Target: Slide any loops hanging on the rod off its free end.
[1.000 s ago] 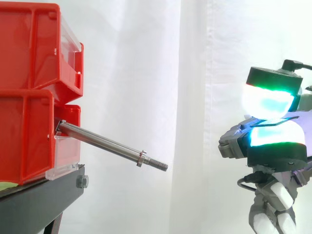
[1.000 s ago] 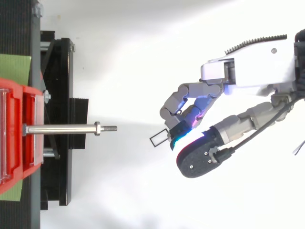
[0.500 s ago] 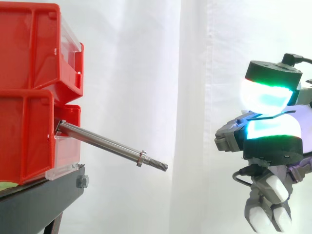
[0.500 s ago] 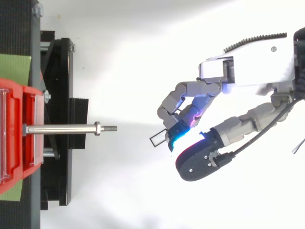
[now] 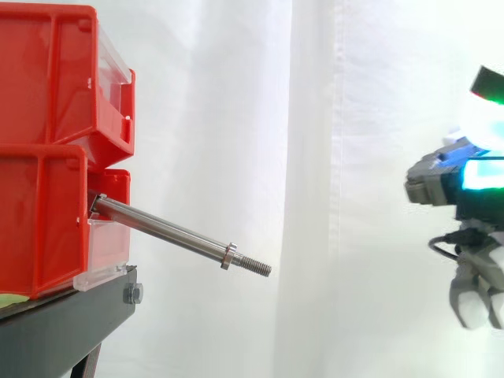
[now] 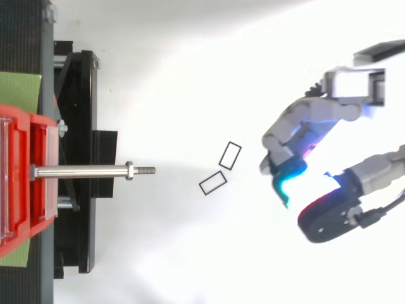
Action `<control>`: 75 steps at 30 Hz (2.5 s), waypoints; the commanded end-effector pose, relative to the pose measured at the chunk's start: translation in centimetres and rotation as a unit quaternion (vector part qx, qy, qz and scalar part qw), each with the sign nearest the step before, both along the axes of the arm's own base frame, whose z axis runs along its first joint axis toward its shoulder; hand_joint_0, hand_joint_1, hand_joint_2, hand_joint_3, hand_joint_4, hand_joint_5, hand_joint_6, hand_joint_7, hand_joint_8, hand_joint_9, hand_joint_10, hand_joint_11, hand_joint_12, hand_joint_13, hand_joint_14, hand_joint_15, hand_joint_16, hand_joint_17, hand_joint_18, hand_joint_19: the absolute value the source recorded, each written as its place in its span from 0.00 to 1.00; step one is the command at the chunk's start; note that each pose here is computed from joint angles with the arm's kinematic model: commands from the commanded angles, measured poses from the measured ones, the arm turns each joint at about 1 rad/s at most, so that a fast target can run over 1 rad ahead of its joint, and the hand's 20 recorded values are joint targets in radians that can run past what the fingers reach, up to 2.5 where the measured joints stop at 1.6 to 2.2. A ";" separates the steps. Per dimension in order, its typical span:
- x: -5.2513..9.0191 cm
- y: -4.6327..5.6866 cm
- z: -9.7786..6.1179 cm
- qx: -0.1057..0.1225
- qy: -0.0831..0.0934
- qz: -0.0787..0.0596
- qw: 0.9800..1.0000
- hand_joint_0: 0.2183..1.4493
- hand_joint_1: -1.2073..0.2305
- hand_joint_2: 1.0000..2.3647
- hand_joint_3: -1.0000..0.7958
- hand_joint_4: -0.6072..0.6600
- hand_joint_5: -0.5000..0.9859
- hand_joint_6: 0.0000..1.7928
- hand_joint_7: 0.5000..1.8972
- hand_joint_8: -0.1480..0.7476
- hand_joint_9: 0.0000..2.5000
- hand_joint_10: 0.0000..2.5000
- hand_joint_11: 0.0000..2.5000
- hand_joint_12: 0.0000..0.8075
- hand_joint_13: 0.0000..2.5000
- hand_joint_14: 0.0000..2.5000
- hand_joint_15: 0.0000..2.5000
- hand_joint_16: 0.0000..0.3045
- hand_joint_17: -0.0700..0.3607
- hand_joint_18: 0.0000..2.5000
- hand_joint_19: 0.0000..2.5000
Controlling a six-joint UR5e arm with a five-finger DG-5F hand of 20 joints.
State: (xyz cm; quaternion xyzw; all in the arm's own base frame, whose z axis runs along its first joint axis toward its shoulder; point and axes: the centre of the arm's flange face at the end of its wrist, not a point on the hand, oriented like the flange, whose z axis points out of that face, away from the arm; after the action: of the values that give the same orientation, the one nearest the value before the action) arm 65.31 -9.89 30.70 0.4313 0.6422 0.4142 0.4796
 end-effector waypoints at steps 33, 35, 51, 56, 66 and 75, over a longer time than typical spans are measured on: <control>-1.6 2.2 -6.4 0.003 -0.110 -0.045 0.993 0.31 0.34 0.01 0.55 0.56 0.24 0.49 0.60 0.61 0.43 0.01 0.27 0.56 0.29 0.00 0.07 0.24 0.54 0.33 0.13; -1.7 2.1 -6.4 0.003 -0.110 -0.046 0.993 0.31 0.34 0.01 0.55 0.56 0.24 0.49 0.59 0.60 0.44 0.01 0.29 0.56 0.30 0.00 0.07 0.24 0.54 0.33 0.12; -1.7 2.1 -6.4 0.002 -0.110 -0.046 0.993 0.31 0.34 0.01 0.53 0.55 0.23 0.49 0.56 0.60 0.47 0.01 0.45 0.52 0.37 0.01 0.17 0.22 0.52 0.38 0.16; -1.7 2.1 -6.4 0.003 -0.110 -0.046 0.993 0.31 0.34 0.01 0.53 0.55 0.23 0.49 0.56 0.60 0.47 0.01 0.46 0.52 0.37 0.01 0.18 0.22 0.51 0.38 0.15; -1.7 2.1 -6.4 0.003 -0.110 -0.046 0.993 0.32 0.34 0.01 0.53 0.56 0.23 0.49 0.56 0.60 0.48 0.01 0.47 0.51 0.43 0.01 0.25 0.21 0.49 0.40 0.18; -1.7 2.1 -6.5 0.003 -0.109 -0.046 0.993 0.31 0.36 0.02 0.54 0.57 0.23 0.48 0.57 0.57 0.47 0.01 0.46 0.48 0.40 0.01 0.25 0.19 0.47 0.36 0.20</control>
State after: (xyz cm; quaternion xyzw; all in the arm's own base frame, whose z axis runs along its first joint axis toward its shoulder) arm 63.65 -7.75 24.25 0.4137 0.5641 0.4383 0.5644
